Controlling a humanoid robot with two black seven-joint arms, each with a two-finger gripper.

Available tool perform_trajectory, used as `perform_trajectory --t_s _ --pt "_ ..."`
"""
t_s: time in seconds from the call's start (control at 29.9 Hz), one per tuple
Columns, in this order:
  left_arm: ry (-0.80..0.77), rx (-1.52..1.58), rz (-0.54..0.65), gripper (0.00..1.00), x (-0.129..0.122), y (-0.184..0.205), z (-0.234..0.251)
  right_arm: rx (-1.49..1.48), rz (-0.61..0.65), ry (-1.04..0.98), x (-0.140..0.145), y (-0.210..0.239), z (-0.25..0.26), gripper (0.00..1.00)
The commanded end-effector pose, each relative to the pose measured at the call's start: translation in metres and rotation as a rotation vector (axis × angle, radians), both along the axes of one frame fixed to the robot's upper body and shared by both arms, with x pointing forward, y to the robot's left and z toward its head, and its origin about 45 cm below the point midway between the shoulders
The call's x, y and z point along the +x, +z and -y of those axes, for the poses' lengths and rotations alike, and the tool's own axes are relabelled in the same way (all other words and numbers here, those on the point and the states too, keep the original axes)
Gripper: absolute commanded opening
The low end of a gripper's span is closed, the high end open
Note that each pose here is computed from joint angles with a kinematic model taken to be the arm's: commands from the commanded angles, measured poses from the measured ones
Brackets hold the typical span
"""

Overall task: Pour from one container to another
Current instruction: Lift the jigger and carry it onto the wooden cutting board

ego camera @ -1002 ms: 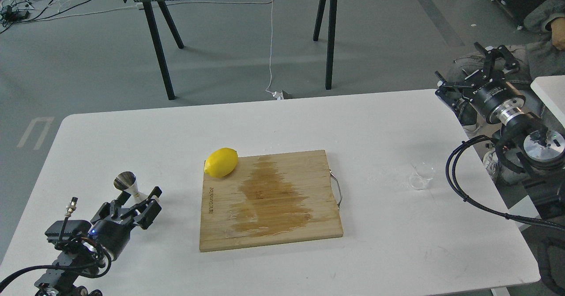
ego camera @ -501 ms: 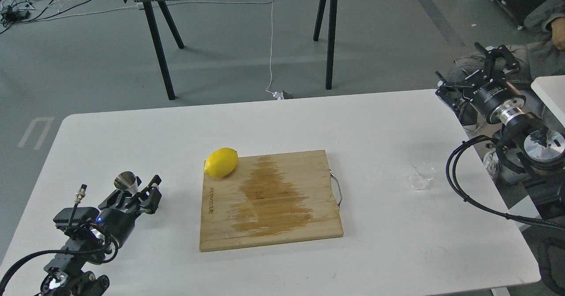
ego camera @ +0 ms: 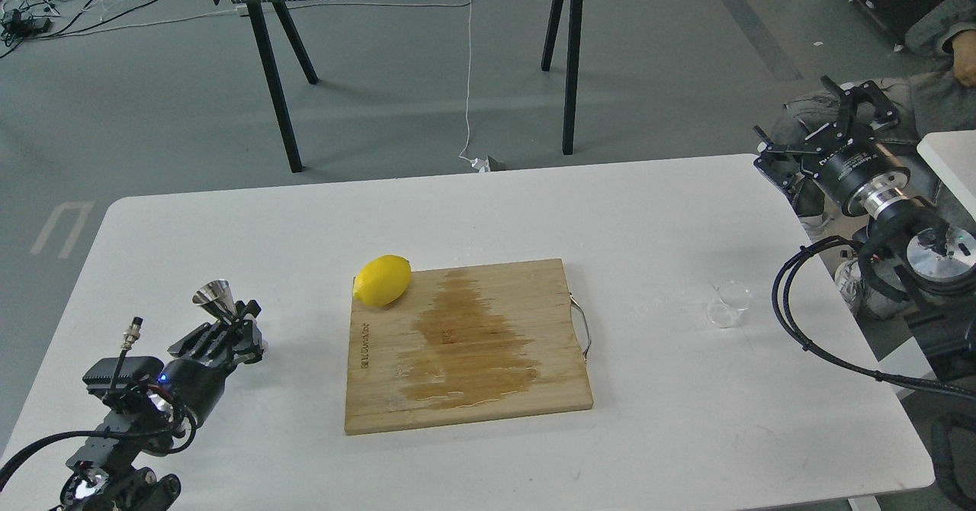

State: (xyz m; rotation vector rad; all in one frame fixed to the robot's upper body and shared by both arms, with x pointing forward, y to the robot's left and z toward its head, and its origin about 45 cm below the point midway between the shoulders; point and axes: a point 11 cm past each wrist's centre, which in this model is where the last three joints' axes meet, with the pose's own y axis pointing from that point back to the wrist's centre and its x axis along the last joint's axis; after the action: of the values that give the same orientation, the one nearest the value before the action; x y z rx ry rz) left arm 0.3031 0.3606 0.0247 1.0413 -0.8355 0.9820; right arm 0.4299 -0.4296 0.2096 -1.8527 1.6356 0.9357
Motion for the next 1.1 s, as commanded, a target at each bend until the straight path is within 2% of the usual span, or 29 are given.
perform_trajectory --t_s 0.0,0.13,0.27,0.43,0.53,0.84,1.07 --pt "-0.011 -0.004 0.043 0.03 0.016 0.014 0.002 0.002 0.012 -0.001 0.004 0.006 0.0 0.99" --pt "-0.049 -0.021 0.173 0.04 0.058 0.062 0.008 0.001 0.05 -0.013 0.019 0.028 0.001 0.99" --pt "-0.058 -0.053 0.216 0.05 0.074 0.077 0.021 0.013 0.035 -0.056 0.026 0.028 0.009 0.99" --pt "-0.173 -0.159 0.315 0.05 0.094 0.11 0.083 0.027 0.034 -0.062 0.03 0.029 0.006 0.99" --pt "-0.271 -0.197 0.311 0.05 0.087 0.109 0.122 0.03 0.034 -0.054 0.031 0.028 0.002 0.99" --pt "-0.517 -0.291 0.208 0.06 0.039 0.073 0.248 0.02 0.065 -0.028 0.043 0.047 -0.007 0.99" --pt "-0.526 -0.248 0.176 0.06 0.033 0.058 0.249 0.036 0.063 -0.005 0.047 0.044 -0.022 0.99"
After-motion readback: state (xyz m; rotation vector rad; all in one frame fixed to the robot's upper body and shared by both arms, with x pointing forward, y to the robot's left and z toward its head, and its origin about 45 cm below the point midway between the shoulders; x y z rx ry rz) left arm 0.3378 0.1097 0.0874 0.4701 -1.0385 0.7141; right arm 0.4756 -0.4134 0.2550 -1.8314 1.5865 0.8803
